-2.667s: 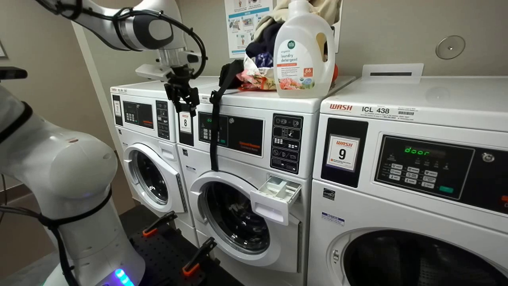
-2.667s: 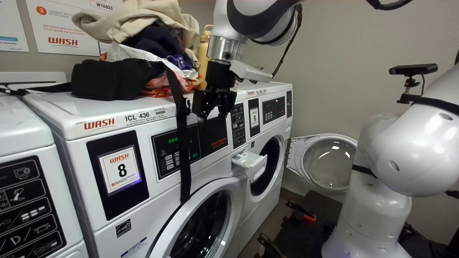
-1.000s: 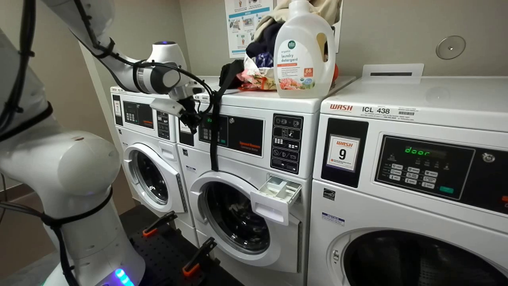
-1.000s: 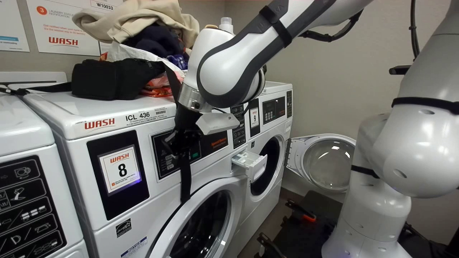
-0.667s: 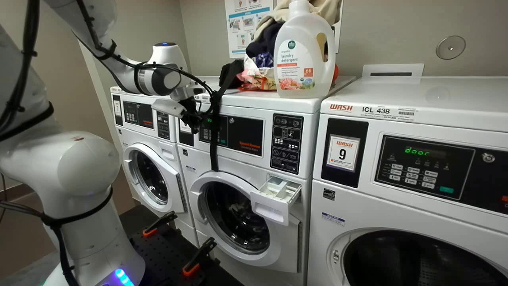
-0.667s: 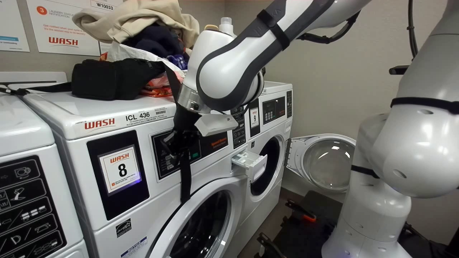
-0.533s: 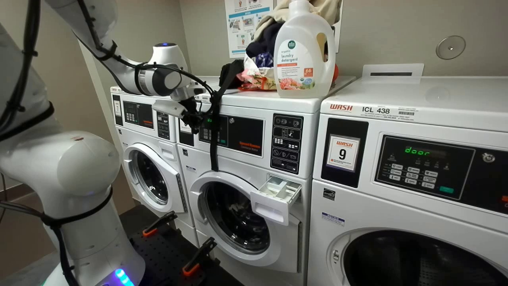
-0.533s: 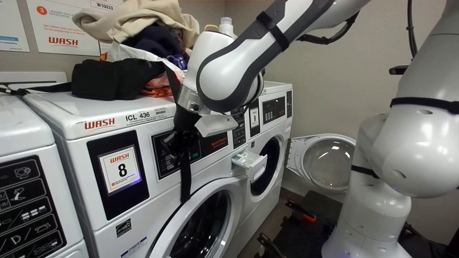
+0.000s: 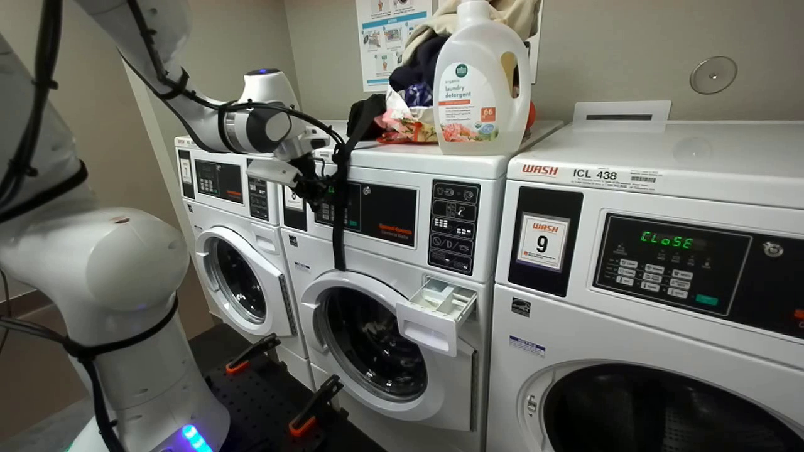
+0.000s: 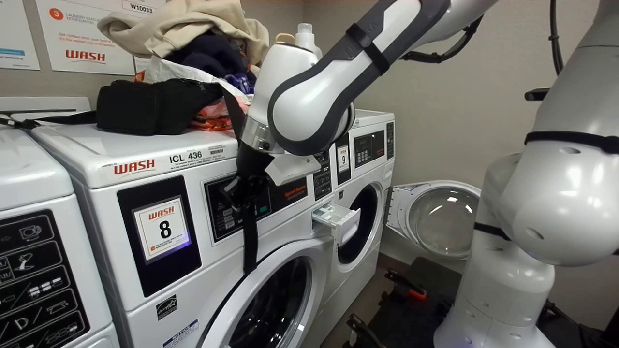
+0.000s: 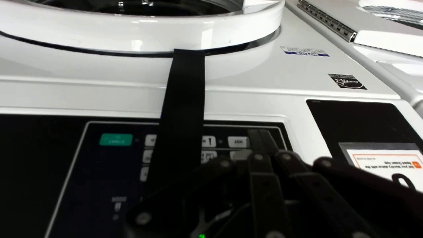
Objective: Push on one of the buttons of the middle washing machine.
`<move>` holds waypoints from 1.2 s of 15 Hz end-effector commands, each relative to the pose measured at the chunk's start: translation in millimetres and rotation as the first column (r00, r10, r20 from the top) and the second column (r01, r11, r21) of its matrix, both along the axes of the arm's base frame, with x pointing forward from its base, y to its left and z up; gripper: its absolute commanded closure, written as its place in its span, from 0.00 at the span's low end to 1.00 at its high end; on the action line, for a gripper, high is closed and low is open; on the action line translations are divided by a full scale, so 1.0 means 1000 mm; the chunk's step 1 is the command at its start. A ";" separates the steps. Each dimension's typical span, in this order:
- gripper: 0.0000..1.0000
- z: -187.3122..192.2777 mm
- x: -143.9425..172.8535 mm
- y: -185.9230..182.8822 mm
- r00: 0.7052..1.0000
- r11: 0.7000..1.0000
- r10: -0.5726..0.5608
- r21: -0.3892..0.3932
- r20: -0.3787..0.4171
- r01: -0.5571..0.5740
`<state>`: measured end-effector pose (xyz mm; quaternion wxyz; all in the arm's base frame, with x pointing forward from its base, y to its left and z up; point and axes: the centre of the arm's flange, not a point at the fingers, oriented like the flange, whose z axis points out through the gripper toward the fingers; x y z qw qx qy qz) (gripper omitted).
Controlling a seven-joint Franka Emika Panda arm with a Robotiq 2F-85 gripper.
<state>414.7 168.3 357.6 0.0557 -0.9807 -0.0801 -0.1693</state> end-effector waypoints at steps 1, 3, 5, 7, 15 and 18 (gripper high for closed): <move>1.00 -0.004 0.002 0.005 0.999 1.000 -0.016 -0.009 0.037 0.016; 1.00 -0.006 0.003 0.005 0.999 1.000 -0.022 -0.009 0.045 0.022; 1.00 -0.009 0.004 0.007 0.998 1.000 -0.020 -0.014 0.056 0.021; 1.00 -0.014 0.004 0.010 0.997 0.999 -0.030 -0.011 0.068 0.031; 1.00 -0.019 -0.003 0.016 0.963 0.993 -0.105 -0.026 0.246 0.115; 1.00 -0.016 -0.008 0.018 0.960 0.990 -0.131 -0.017 0.247 0.139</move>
